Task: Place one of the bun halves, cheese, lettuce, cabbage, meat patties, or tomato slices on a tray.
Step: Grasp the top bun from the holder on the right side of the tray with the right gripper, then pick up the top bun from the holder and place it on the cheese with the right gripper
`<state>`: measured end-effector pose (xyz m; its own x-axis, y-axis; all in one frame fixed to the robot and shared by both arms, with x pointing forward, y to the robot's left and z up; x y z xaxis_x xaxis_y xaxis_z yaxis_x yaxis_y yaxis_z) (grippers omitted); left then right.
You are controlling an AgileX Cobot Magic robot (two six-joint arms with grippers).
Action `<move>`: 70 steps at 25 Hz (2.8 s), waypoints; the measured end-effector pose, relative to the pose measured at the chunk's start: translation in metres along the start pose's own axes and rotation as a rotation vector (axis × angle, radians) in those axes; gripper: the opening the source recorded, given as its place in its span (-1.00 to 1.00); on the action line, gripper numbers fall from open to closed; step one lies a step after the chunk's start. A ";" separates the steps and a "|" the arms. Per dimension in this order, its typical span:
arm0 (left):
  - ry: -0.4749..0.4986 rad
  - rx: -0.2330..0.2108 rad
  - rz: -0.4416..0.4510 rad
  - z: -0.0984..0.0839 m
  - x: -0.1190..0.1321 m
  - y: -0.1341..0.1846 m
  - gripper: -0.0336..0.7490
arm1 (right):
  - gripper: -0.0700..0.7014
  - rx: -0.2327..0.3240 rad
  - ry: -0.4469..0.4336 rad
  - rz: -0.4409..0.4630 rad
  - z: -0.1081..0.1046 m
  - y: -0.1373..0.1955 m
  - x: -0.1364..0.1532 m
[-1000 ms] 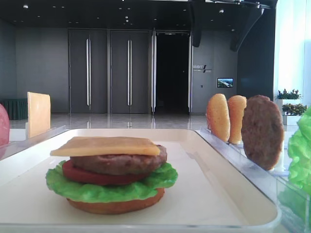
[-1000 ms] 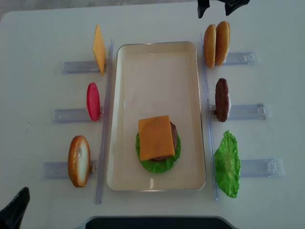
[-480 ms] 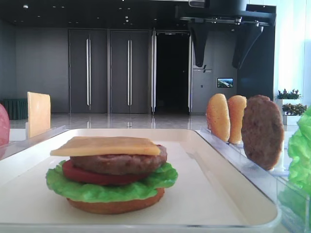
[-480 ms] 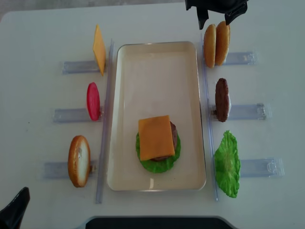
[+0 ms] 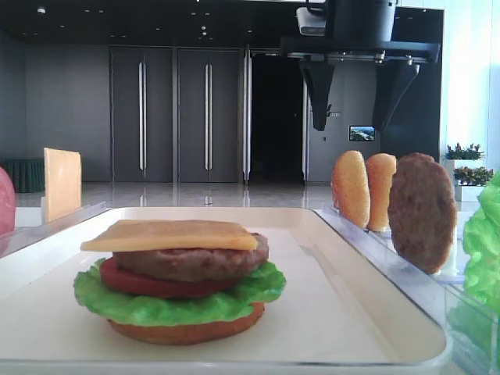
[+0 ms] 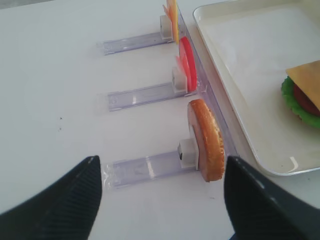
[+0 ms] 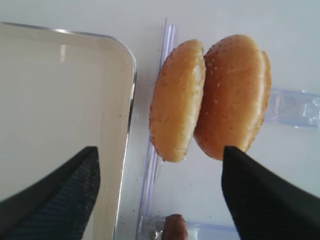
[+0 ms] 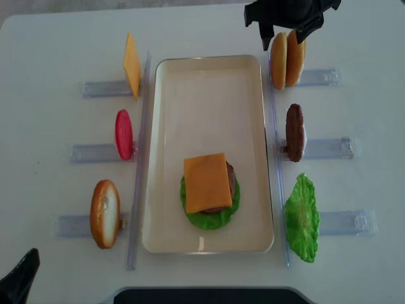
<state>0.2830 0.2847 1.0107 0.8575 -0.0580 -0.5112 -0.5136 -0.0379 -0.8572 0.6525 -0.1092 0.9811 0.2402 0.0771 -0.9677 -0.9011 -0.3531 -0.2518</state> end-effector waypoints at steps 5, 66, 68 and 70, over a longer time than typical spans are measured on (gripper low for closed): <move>0.000 0.000 0.000 0.000 0.000 0.000 0.57 | 0.45 -0.004 -0.001 -0.010 0.000 -0.003 0.007; 0.000 0.000 0.000 0.000 0.000 0.000 0.57 | -0.32 -0.032 0.016 0.004 -0.006 -0.009 0.039; 0.000 0.000 0.000 0.000 0.000 0.000 0.57 | -0.32 -0.032 0.010 0.014 -0.005 -0.007 0.032; 0.000 0.000 0.000 0.000 0.000 0.000 0.57 | -0.32 -0.029 0.000 0.005 -0.003 -0.010 0.020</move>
<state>0.2830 0.2847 1.0107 0.8575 -0.0580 -0.5112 -0.5136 -0.0379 -0.8572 0.6673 -0.1073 0.9645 0.2358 0.0754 -0.9689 -0.8912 -0.3807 -0.2466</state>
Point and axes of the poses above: a point on each arm's last joint axis where the gripper is mounted, x pointing out along that axis toward the gripper, z along the wrist's bending axis when the last joint is at zero, y = z × x, the point moved 6 cm from there along x, pointing out along that axis toward the gripper, and after that the axes turned 11 degrees about -x, right-handed, at the moved point
